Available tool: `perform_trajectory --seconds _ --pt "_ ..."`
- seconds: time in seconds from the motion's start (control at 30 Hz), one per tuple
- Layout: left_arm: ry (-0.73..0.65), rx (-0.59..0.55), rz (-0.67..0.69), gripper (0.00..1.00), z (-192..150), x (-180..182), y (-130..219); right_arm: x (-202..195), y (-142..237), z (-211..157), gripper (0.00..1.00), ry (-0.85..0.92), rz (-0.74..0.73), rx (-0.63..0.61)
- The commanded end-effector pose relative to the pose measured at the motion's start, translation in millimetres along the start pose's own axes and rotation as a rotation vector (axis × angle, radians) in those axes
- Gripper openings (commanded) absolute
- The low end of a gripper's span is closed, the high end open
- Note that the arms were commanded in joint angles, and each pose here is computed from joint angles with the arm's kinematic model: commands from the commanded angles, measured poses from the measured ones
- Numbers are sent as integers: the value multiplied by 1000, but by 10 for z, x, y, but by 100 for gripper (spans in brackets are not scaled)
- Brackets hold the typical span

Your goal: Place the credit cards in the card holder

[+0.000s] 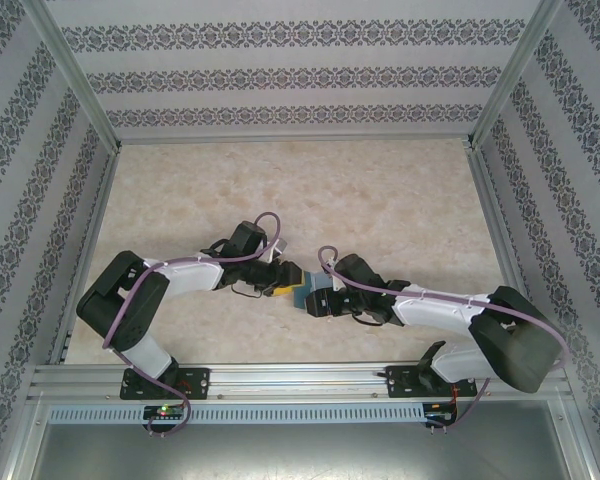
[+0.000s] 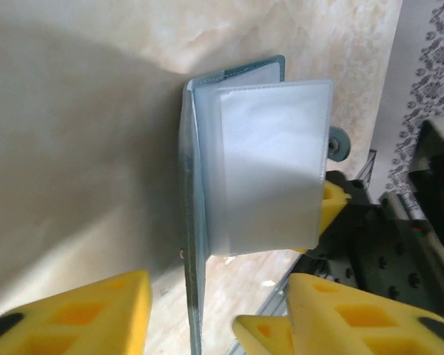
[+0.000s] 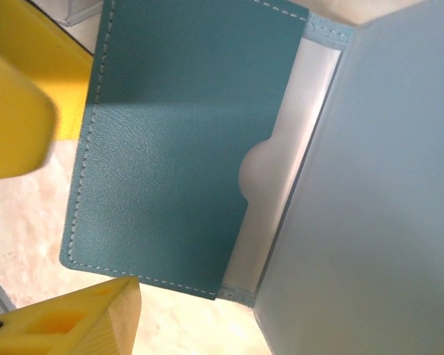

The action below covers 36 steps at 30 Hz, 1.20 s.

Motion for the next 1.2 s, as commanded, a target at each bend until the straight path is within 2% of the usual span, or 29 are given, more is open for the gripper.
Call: perform_trajectory --seconds 0.0,0.27,0.33,0.4,0.43,0.5,0.6,0.67,0.77,1.07,1.17 --pt "-1 16 58 35 -11 104 -28 167 129 143 62 27 52 -59" --pt "-11 37 61 9 -37 140 -63 95 176 143 49 -3 52 -65" --pt "-11 41 58 5 -43 151 -74 58 165 151 44 -11 42 -71" --pt "-11 42 54 2 -46 147 -81 35 151 151 44 -22 40 -69" --pt "-9 42 54 0 -49 153 -81 52 146 149 48 -18 48 -64" --pt "-10 41 54 0 -48 160 -87 90 145 154 57 -12 65 -59" --pt "-9 45 51 0 -45 162 -96 107 175 185 58 -8 66 -74" --pt "-7 43 50 0 -48 167 -97 98 202 202 54 -12 64 -87" --pt "-2 42 48 0 -45 182 -115 69 235 209 38 -15 60 -109" --pt "4 38 38 0 -38 176 -125 11 334 245 33 -22 57 -159" --pt "4 36 40 0 -32 185 -132 31 329 234 39 -16 73 -149"
Point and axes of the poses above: each hand's point on the last joint's axis, 136 mm out from that joint toward the fingers, its own y axis back along the fingers, its own x axis along the line the jaws close on, z = x × y, the point moved 1 cm from there along y, back along the fingers, and after that the axes turned 7 degrees about -y, right-handed, at the moved point
